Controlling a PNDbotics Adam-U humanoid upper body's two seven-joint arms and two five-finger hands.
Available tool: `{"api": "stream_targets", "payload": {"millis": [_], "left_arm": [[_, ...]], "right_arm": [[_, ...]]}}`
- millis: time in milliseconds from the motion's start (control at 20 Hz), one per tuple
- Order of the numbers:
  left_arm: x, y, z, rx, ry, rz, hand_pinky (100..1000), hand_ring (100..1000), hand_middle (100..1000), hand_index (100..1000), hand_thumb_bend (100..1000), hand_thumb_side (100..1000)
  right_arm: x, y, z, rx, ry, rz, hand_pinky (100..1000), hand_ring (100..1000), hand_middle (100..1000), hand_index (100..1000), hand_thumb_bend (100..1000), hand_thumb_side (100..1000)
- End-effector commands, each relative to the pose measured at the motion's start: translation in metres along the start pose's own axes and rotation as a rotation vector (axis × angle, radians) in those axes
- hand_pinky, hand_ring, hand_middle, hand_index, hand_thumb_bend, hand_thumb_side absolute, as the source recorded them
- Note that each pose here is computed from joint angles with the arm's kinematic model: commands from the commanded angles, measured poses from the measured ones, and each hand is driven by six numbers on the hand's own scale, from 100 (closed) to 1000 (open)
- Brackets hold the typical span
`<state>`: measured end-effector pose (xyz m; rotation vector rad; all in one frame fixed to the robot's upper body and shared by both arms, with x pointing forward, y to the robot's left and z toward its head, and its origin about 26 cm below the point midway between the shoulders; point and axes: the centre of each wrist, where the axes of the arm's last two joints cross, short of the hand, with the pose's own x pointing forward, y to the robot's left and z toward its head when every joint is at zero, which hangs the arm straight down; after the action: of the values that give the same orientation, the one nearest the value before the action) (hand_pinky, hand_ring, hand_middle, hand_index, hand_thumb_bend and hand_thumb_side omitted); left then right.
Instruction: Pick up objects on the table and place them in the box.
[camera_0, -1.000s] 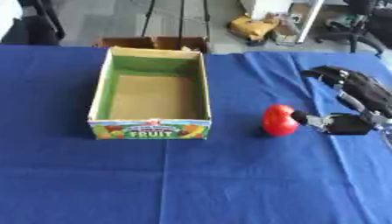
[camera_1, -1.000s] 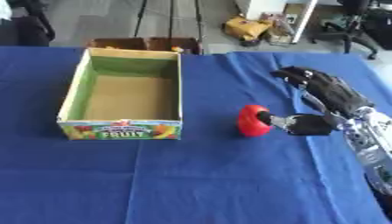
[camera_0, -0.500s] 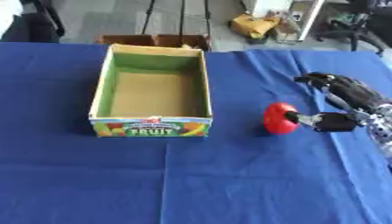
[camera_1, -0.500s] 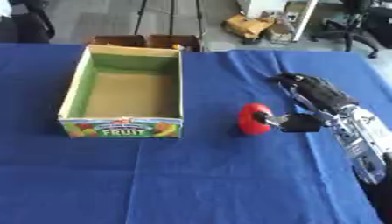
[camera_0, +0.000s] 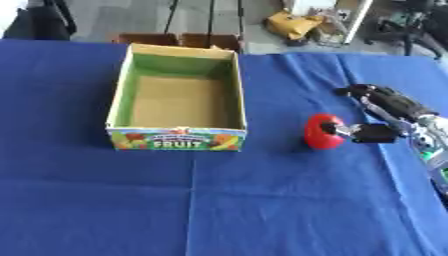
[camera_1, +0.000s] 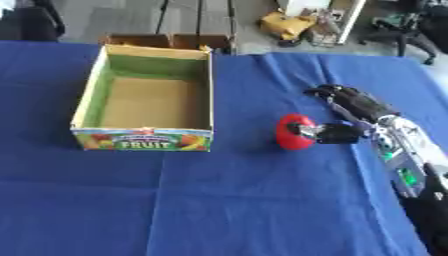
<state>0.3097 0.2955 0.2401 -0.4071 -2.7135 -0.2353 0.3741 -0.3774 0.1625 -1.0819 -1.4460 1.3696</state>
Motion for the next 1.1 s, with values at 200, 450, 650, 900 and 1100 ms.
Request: {"api": "stream_targets", "payload": {"millis": [200,450,650,900,1100], "left_arm": [[0.005,-0.003,-0.009,-0.024,-0.031,0.001,709,684,724,875,100,871],[0.005,-0.004,-0.009,-0.026,-0.032,0.005,709,684,724,875,100,871],[0.005,-0.004,-0.010,-0.027,-0.031,0.008,708,683,724,875,100,872],[0.004,-0.005,-0.010,-0.029,-0.032,0.008,707,682,724,875,100,872],[0.004,-0.005,-0.010,-0.032,-0.034,0.009,706,681,724,875,100,871]], "right_arm": [[-0.003,-0.007,-0.005,0.007,0.013,0.021,650,885,830,947,585,1000],[-0.002,-0.005,-0.008,0.021,0.011,0.032,599,741,823,936,587,1000],[-0.001,-0.005,-0.009,0.022,0.016,0.044,563,682,808,919,562,1000],[0.002,-0.001,-0.012,0.024,0.021,0.071,528,618,800,904,546,1000],[0.004,0.003,-0.007,0.019,0.025,0.110,502,593,797,892,527,1000]]}}
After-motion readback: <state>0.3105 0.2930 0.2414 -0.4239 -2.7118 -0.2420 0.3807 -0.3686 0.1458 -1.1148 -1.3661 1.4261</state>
